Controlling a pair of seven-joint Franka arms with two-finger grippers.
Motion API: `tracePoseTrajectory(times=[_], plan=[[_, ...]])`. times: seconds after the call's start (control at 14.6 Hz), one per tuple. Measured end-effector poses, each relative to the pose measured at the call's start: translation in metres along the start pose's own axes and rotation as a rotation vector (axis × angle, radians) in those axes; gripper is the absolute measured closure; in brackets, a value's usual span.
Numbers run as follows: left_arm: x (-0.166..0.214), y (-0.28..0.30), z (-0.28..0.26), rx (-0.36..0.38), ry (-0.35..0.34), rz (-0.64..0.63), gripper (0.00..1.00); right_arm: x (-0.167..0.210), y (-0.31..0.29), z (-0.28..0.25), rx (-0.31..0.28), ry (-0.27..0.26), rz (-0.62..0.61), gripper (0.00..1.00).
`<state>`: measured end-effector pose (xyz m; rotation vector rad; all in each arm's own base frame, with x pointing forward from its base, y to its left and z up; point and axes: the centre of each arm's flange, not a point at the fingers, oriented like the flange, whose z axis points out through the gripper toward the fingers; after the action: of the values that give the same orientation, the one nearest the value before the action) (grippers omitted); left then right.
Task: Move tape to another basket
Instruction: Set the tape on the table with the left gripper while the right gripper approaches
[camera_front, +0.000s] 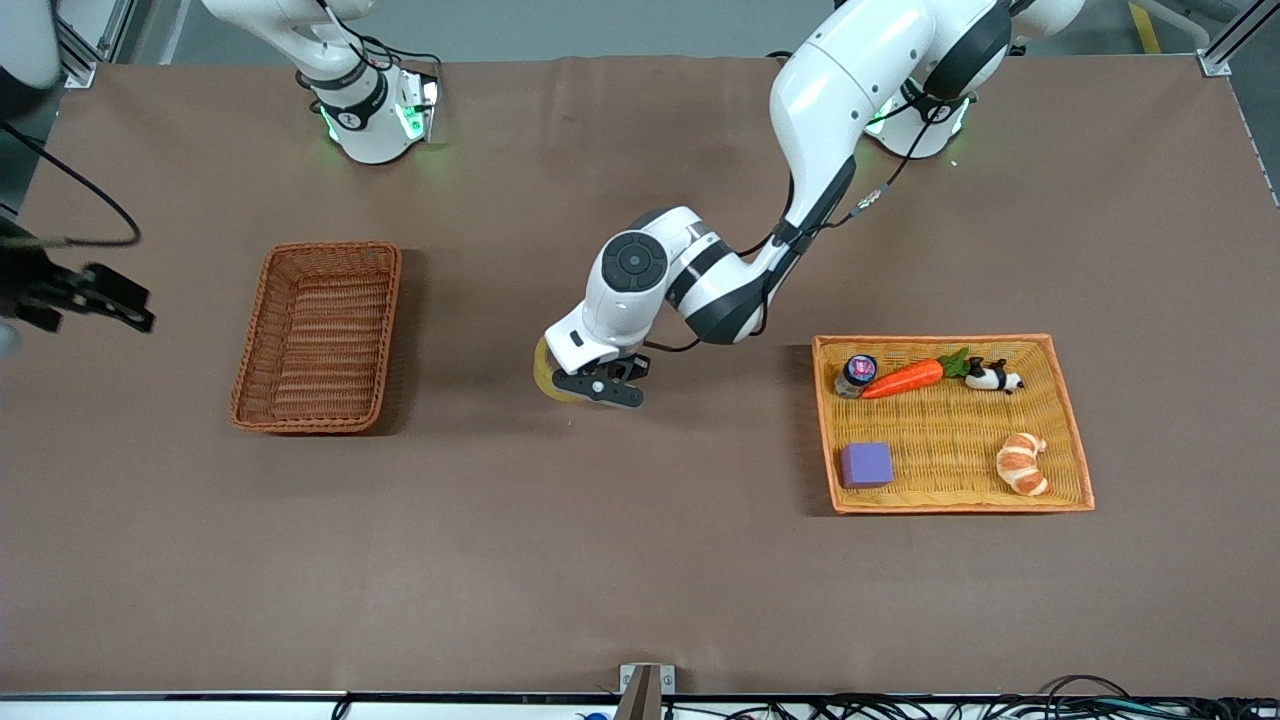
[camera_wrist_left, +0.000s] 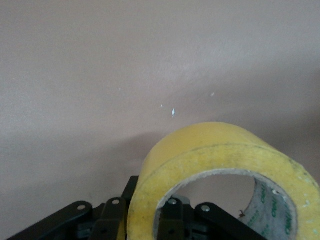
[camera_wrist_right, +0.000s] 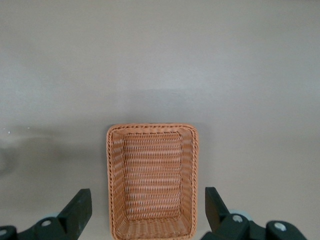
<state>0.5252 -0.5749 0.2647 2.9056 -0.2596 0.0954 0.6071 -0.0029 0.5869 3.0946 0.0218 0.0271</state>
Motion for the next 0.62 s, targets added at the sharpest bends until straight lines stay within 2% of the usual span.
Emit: tracePoseTrajectory(times=[0.21,0.41,0.55,0.62], plan=[[0.001,-0.003,0.005,0.004,-0.001,-0.026,0.78,0.010,-0.029,0.050,0.000,-0.011,-0.046,0.00],[-0.010,0.000,0.037,-0.005,-0.005,-0.047,0.78,0.010,-0.061,0.099,0.003,0.020,-0.037,0.00],[-0.016,0.002,0.058,-0.018,0.001,-0.050,0.76,0.005,-0.095,0.137,0.008,0.037,-0.017,0.00],[-0.017,0.002,0.064,-0.025,0.006,-0.051,0.70,0.001,-0.112,0.157,0.010,0.035,-0.018,0.00]])
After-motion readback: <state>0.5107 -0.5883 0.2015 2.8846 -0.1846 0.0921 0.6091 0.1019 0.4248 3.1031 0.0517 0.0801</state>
